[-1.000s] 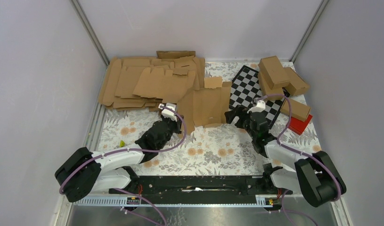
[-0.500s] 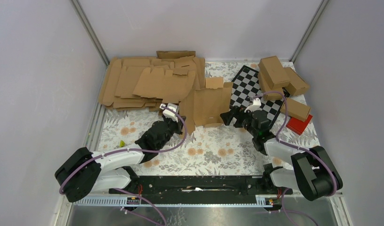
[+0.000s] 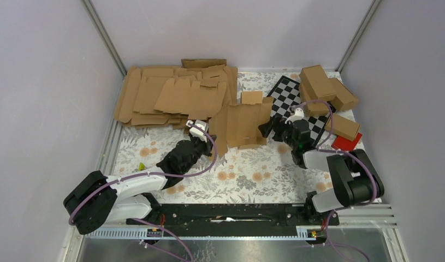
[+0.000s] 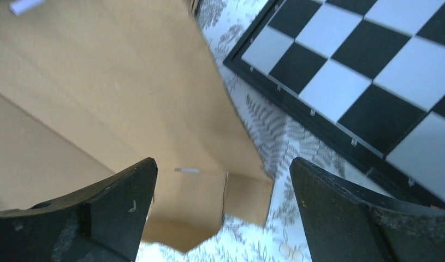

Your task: Fold the paper box

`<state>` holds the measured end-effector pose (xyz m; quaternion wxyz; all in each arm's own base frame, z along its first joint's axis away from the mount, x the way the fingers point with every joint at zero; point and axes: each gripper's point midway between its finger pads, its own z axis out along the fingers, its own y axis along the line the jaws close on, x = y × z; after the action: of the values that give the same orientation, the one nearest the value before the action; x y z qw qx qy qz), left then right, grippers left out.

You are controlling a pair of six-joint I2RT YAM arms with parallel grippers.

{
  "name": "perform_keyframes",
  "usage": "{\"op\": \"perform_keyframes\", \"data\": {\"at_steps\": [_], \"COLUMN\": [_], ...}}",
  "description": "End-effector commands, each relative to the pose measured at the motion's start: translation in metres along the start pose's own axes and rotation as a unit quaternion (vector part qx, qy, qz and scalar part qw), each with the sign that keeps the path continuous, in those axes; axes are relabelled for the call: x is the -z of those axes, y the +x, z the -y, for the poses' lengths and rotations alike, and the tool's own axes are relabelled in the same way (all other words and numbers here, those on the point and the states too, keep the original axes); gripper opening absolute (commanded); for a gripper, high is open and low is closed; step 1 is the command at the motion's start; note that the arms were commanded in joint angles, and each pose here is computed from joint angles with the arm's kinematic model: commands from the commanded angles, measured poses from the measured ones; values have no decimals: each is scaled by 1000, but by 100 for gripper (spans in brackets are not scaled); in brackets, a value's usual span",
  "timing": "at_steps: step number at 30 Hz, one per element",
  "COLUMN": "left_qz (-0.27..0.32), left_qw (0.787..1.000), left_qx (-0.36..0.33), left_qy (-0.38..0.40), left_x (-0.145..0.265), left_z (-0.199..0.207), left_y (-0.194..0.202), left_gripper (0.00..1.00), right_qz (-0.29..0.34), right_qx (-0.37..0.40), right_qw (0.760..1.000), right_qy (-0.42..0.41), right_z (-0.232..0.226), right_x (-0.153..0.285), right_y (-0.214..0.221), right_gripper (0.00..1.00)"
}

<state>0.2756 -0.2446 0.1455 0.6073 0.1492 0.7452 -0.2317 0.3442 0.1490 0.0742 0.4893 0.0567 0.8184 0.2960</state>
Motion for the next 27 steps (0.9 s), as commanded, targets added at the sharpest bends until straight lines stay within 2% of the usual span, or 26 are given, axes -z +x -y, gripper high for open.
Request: {"op": "perform_keyframes", "data": {"at_steps": [1,4,7,17,23,27], "left_qz": [30,29,25,20,21,19], "left_qw": [999,999,999,999,999,997], "left_qx": [2,1,0,-1,-1,-7], "left_qy": [21,24,25,38,41,72], "left_x": [0,-1,-1,-4,-4,-2], "left_z": [7,9,10,15,16,26], "left_y": [-18,-18,-18,-17,-17,-16], "left_gripper": [0,0,0,0,0,0], "right_qz": [55,37,12,7,25,35], "right_qx": [4,0,-9,7,33,68], "right_qw": [998,997,996,993,992,992], "right_qy": [-40,-62,-83,-119,-119,-98], "right_z": [-16,-20,-24,-41,-56,-65], "right_x": [-24,-38,-46,-41,-23,-10], "right_y": [-44,-40,-28,-20,-26,-28], "right_gripper": [100,98,88,73,70,70]}}
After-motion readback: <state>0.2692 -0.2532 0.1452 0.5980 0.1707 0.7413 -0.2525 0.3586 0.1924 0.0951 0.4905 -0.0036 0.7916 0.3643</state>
